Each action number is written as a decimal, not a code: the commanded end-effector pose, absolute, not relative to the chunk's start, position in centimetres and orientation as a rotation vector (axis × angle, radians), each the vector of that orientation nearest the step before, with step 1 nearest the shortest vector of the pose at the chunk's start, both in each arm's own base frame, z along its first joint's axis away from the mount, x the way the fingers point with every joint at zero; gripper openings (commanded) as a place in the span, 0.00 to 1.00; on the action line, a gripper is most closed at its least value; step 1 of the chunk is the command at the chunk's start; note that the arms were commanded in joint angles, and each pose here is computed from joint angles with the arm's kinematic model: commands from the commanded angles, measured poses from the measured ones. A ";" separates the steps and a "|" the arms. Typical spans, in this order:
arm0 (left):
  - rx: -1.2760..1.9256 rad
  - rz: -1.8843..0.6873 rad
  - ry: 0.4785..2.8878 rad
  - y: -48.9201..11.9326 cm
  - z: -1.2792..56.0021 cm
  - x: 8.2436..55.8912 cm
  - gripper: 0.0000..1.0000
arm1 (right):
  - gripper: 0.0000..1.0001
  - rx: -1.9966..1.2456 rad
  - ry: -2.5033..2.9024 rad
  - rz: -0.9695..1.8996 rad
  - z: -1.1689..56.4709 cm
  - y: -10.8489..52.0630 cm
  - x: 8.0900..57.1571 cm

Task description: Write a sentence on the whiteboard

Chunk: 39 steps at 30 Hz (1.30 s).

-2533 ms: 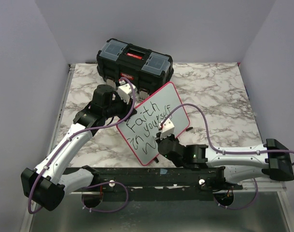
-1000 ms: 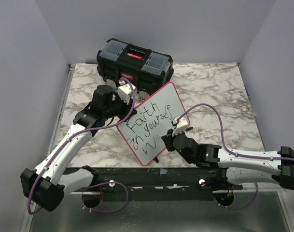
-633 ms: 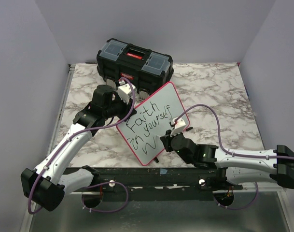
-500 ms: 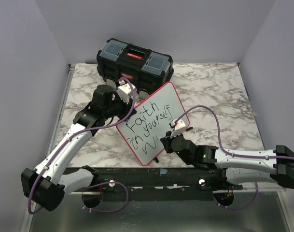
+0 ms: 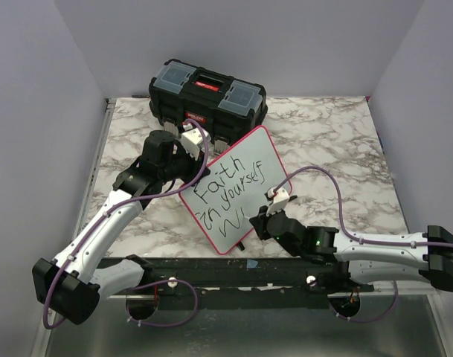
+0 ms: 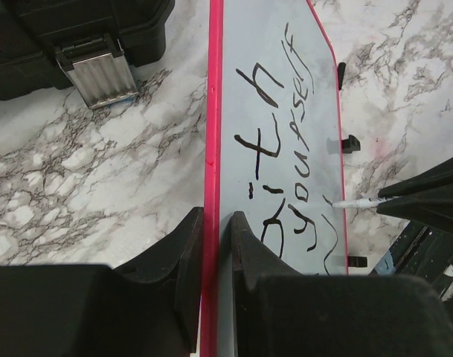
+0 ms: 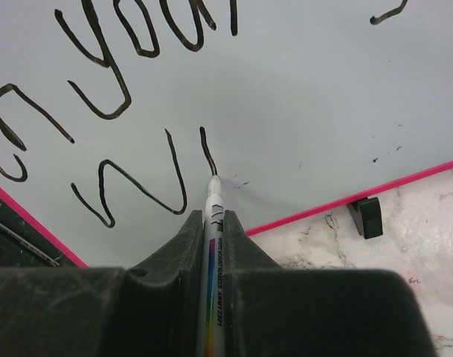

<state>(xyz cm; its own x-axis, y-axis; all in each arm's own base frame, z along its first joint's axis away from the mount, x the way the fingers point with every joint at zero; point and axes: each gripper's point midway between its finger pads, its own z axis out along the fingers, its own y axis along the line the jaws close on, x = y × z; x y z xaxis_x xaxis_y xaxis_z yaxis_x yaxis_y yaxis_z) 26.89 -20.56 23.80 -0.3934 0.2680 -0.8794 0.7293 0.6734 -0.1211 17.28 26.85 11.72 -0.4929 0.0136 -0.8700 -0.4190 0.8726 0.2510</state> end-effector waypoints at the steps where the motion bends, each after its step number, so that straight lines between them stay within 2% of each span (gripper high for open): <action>1: 0.805 -0.571 1.934 -20.3 23.8 27.4 0.00 | 0.01 -0.339 2.120 0.496 8.9 25.7 16.2; 13: 0.807 -0.574 1.932 -20.3 24.0 27.4 0.00 | 0.01 -0.342 2.081 0.580 12.7 25.9 15.8; 25: 0.805 -0.573 1.920 -20.2 24.3 27.2 0.00 | 0.01 -0.253 1.914 0.607 18.4 27.6 18.2; 39: 0.809 -0.575 1.917 -20.3 24.3 27.1 0.00 | 0.01 -0.205 1.895 0.514 17.2 28.8 20.1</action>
<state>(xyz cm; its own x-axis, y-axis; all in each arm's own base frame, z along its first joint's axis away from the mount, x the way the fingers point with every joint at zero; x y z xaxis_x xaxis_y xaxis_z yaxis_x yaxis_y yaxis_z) 26.76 -20.75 23.93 -0.3884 0.2680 -0.8817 0.7341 0.6683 -0.1202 18.85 28.83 15.74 -0.4226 0.0401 -0.9054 -0.4272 0.8723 0.2380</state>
